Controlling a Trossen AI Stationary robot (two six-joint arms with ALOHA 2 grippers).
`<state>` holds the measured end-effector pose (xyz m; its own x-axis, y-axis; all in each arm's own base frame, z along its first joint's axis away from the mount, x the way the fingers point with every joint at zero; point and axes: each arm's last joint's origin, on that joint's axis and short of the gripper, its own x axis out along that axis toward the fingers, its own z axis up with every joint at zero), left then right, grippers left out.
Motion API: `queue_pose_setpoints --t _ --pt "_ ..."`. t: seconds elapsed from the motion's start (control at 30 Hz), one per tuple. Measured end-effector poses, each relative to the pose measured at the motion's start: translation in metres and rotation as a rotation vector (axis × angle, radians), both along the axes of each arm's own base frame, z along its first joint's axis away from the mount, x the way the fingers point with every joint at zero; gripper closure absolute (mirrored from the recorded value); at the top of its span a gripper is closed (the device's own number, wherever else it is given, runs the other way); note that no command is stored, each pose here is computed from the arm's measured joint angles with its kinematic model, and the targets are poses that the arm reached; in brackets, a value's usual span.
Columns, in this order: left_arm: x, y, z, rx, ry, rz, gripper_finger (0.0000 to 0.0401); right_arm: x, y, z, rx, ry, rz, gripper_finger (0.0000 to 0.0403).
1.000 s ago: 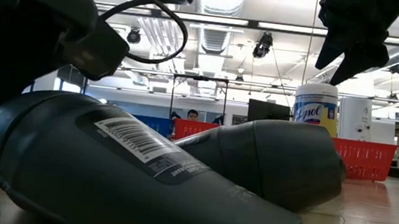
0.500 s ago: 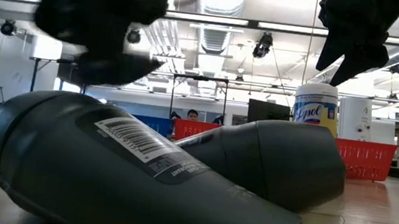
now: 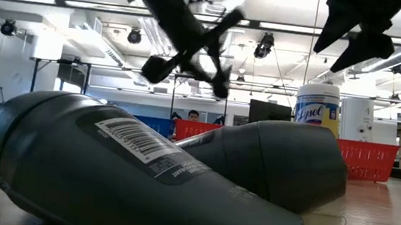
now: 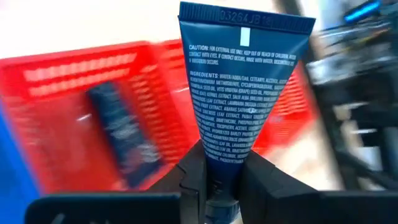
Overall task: Pick & Place Travel size toiletries
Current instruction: Put the blue shave cream into the left red bin, then put the green shampoo into the blue bin
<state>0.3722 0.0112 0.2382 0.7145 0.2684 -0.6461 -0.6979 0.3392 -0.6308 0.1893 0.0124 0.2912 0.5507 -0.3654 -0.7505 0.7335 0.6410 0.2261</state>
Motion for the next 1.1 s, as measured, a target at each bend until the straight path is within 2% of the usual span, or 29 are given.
queue_pose_setpoints --t 0.13,0.27,0.4,0.63,0.73,0.9,0.97,1.1 --pt "-0.003 0.004 -0.012 -0.045 0.098 -0.042 0.0341 -0.004 -0.001 0.002 0.000 -0.017 -0.010 0.0039" --pt "-0.005 0.010 -0.019 -0.067 0.143 0.029 0.0334 -0.005 -0.002 0.003 -0.011 -0.028 -0.026 0.0039" --pt "-0.006 0.015 -0.027 -0.085 0.190 0.056 0.0295 -0.004 -0.002 0.001 -0.019 -0.020 -0.030 0.0039" --pt "-0.006 0.015 -0.027 -0.136 0.183 0.047 0.0227 -0.002 -0.002 0.000 -0.027 -0.016 -0.047 0.0039" --pt "-0.007 0.013 -0.021 -0.133 0.175 -0.026 0.0218 -0.002 -0.002 -0.001 -0.026 -0.017 -0.051 0.0039" --pt "-0.015 -0.009 0.000 -0.103 0.158 -0.271 0.0218 -0.002 -0.002 -0.001 -0.026 -0.016 -0.051 0.0039" --pt "-0.023 -0.019 0.006 -0.124 0.190 -0.297 0.0218 -0.002 -0.002 -0.001 -0.026 -0.016 -0.051 0.0039" --pt "-0.047 -0.042 0.008 -0.169 0.345 -0.305 0.0218 -0.002 -0.002 -0.001 -0.024 -0.018 -0.053 0.0039"
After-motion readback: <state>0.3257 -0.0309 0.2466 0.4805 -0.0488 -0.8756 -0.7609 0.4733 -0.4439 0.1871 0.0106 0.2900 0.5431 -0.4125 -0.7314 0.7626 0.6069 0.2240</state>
